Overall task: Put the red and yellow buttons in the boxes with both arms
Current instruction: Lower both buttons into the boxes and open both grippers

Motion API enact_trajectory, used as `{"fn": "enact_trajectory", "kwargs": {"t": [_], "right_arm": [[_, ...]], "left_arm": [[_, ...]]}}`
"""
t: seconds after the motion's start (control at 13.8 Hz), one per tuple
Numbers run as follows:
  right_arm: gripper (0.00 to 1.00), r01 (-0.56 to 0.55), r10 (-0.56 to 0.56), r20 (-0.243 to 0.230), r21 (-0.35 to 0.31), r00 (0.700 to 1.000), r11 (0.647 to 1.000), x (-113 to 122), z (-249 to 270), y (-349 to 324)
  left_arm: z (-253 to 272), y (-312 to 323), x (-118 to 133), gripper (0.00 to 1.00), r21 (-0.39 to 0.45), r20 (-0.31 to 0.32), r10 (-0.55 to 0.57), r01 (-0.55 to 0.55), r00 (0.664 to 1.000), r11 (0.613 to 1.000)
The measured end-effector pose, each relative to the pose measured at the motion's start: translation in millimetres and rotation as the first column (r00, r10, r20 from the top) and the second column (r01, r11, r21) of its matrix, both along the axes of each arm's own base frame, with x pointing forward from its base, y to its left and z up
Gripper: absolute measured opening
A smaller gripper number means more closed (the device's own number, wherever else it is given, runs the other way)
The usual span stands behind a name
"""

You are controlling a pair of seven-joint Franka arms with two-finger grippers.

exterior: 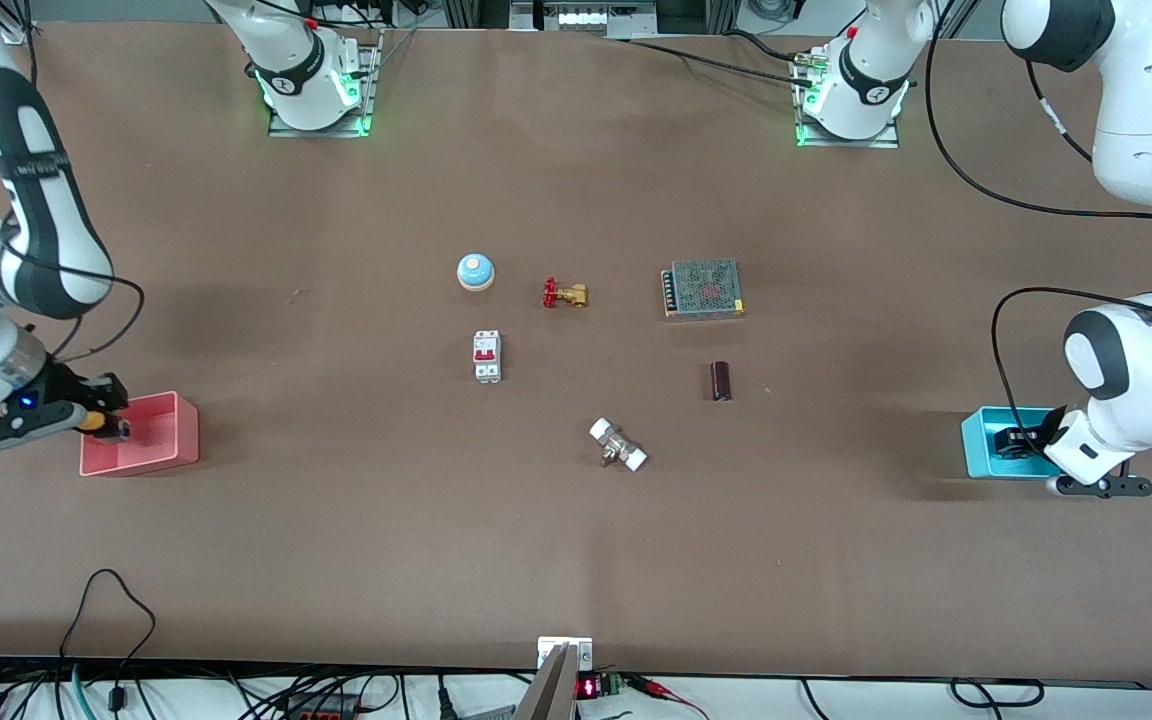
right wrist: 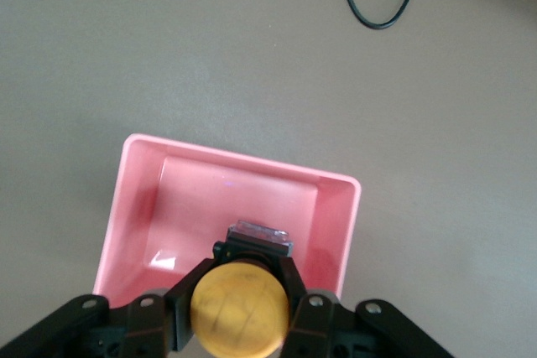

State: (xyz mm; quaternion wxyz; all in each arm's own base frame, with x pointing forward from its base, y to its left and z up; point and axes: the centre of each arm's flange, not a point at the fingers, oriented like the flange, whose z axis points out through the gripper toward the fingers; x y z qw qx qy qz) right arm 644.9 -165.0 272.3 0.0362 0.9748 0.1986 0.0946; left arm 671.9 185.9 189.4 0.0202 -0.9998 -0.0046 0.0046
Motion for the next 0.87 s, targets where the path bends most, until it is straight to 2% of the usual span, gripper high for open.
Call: {"fn": "enact_trajectory", "kwargs": {"t": [0.22,0.58,0.87], "right_arm": [[0.37,0.037,-0.037,-0.010,0.047,0.999,0.998,1,-16,1],[0.37,0.052,-0.051,-0.021,0.066,0.998,0.996,0,-25,1],[0.37,0.054,-0.051,-0.038,0.072,0.998,0.996,-2,-37,2]], "left_arm": [[11,1,5,0.99,0.004,0.016,-0.003,0.003,1.000,1.000],[93,-6,9,1.00,-0.016,-0.001,-0.022,0.022,1.000,1.000],[179,-54,0,1.00,-0.046,-0.049,-0.039,0.037,0.998,0.998]]}}
